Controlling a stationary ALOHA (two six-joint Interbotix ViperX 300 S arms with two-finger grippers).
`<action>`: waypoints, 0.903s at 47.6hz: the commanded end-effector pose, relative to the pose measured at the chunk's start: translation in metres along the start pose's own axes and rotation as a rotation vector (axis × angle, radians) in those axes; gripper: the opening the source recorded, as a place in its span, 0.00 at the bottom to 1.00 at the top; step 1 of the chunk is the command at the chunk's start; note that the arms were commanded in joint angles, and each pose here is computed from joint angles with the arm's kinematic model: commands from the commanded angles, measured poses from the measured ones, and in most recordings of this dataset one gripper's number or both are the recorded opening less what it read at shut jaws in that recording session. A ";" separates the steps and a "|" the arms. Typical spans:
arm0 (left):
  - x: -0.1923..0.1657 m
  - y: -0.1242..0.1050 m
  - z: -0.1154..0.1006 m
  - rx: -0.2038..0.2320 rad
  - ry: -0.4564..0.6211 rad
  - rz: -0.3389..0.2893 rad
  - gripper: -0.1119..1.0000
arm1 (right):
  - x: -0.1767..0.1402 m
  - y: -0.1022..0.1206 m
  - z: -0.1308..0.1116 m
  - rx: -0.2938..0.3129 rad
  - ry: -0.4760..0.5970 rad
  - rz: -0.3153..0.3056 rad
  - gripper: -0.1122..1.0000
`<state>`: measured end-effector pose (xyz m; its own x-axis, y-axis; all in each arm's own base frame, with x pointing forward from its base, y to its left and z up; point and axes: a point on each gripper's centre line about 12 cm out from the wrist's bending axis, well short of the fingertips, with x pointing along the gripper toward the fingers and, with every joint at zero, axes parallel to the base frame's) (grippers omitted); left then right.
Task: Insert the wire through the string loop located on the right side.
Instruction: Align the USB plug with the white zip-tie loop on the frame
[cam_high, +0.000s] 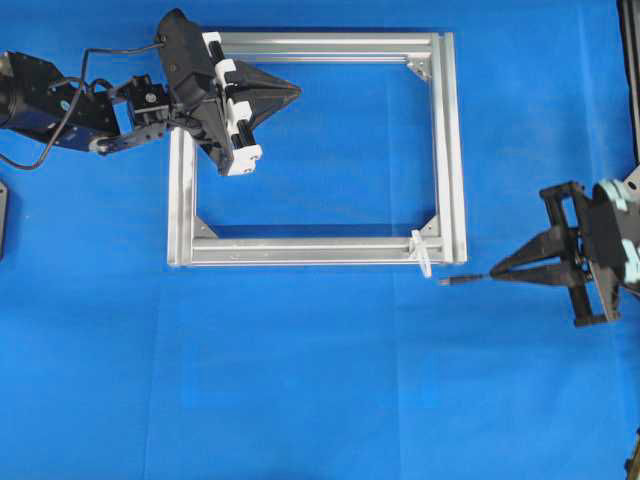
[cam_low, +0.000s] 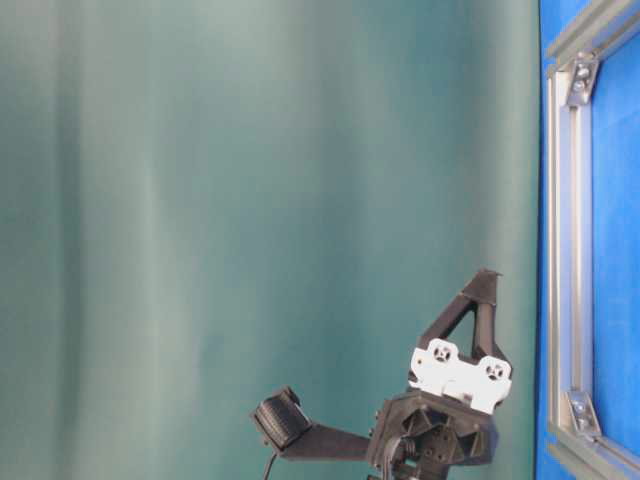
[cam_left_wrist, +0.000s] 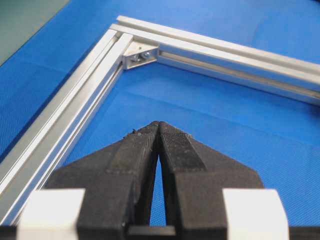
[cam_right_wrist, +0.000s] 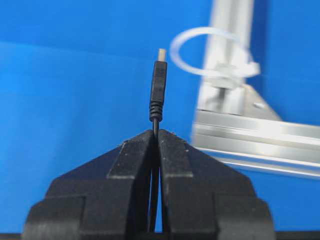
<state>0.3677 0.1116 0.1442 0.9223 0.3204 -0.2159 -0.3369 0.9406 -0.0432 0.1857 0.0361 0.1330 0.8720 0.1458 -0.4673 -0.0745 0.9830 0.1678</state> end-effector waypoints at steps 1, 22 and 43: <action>-0.002 -0.003 0.016 0.001 -0.050 -0.009 0.10 | 0.001 -0.006 0.004 0.013 -0.018 -0.027 0.06; -0.002 -0.003 0.016 0.001 -0.050 -0.010 0.10 | 0.000 -0.013 0.005 0.027 -0.023 -0.061 0.06; -0.001 -0.003 0.017 0.001 -0.053 -0.009 0.10 | 0.001 -0.013 0.006 0.027 -0.026 -0.061 0.06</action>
<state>0.3678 0.1099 0.1438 0.9231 0.3171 -0.2174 -0.3338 0.9416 -0.0439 0.1870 0.0223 0.1321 0.8789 0.0821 -0.4699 -0.0037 0.9862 0.1653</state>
